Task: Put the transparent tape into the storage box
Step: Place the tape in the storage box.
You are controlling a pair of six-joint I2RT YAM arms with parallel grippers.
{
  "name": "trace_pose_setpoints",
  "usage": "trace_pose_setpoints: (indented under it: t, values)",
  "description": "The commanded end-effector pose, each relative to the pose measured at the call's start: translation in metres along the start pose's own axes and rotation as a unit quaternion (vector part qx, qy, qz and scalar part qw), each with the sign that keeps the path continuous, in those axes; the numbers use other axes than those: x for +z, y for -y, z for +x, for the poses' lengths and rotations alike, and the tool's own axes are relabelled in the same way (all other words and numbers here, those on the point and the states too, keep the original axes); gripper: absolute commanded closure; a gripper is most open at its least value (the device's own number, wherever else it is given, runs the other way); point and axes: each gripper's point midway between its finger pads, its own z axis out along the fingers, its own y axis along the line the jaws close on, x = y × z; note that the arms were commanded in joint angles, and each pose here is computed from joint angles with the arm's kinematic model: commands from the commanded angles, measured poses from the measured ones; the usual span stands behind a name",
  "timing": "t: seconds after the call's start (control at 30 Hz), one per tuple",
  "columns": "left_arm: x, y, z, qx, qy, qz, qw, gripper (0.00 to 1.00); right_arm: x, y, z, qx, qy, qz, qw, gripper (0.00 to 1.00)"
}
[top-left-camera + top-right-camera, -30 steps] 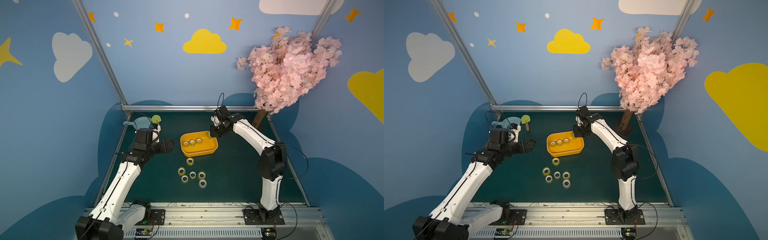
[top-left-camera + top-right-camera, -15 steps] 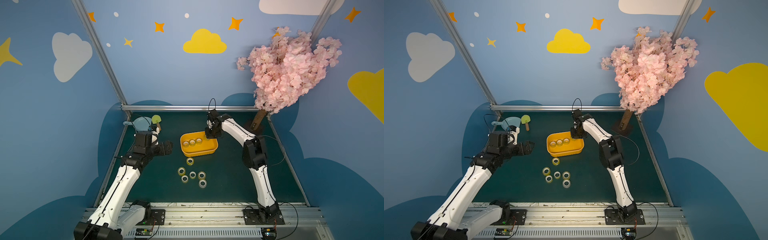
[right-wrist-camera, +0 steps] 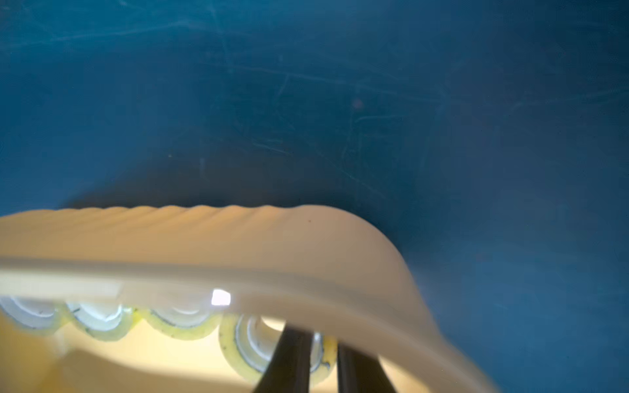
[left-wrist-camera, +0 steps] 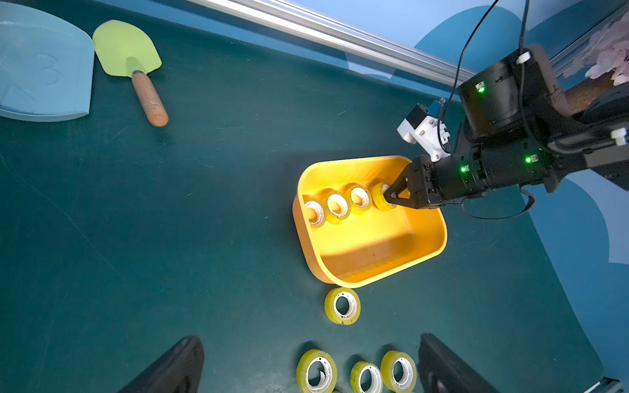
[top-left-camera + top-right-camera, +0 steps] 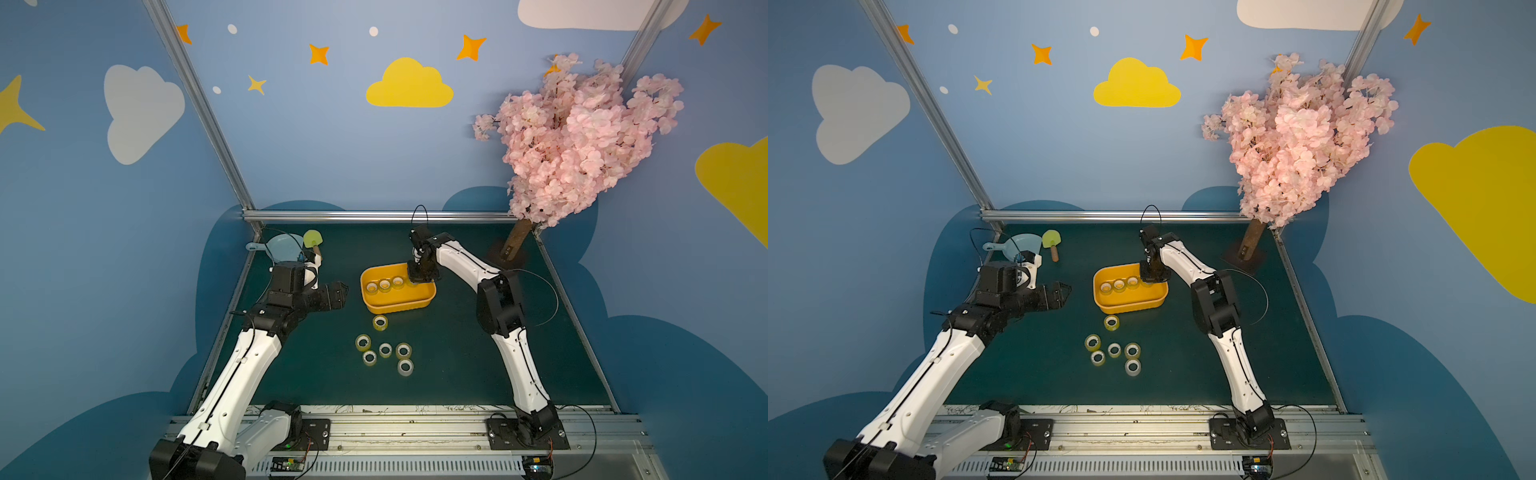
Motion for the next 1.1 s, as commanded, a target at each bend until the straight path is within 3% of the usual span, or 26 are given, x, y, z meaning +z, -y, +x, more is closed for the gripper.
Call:
trace_pose_setpoints:
  t: [0.0,0.2,0.5,0.77,1.07]
  values:
    - [0.003,0.003,0.001,-0.001,-0.002,0.011,1.0,0.0,0.0,-0.01,-0.002,0.007,-0.001,-0.014,1.0,0.71]
    - [0.004,0.004,0.001,-0.002,-0.005,0.014,1.0,0.0,-0.026,-0.016,-0.011,0.006,0.024,-0.023,0.999,0.62]
    - [0.002,0.002,0.002,-0.001,-0.004,0.008,1.0,0.0,-0.094,-0.031,-0.015,-0.021,0.069,-0.042,0.996,0.55]
    - [0.002,0.002,0.003,0.001,-0.006,0.006,1.0,0.0,-0.139,-0.044,0.012,-0.05,0.095,-0.081,0.991,0.54]
    - [0.0,-0.002,0.003,0.003,0.001,-0.004,1.0,0.0,-0.161,-0.051,0.061,-0.08,0.103,-0.114,0.985,0.54]
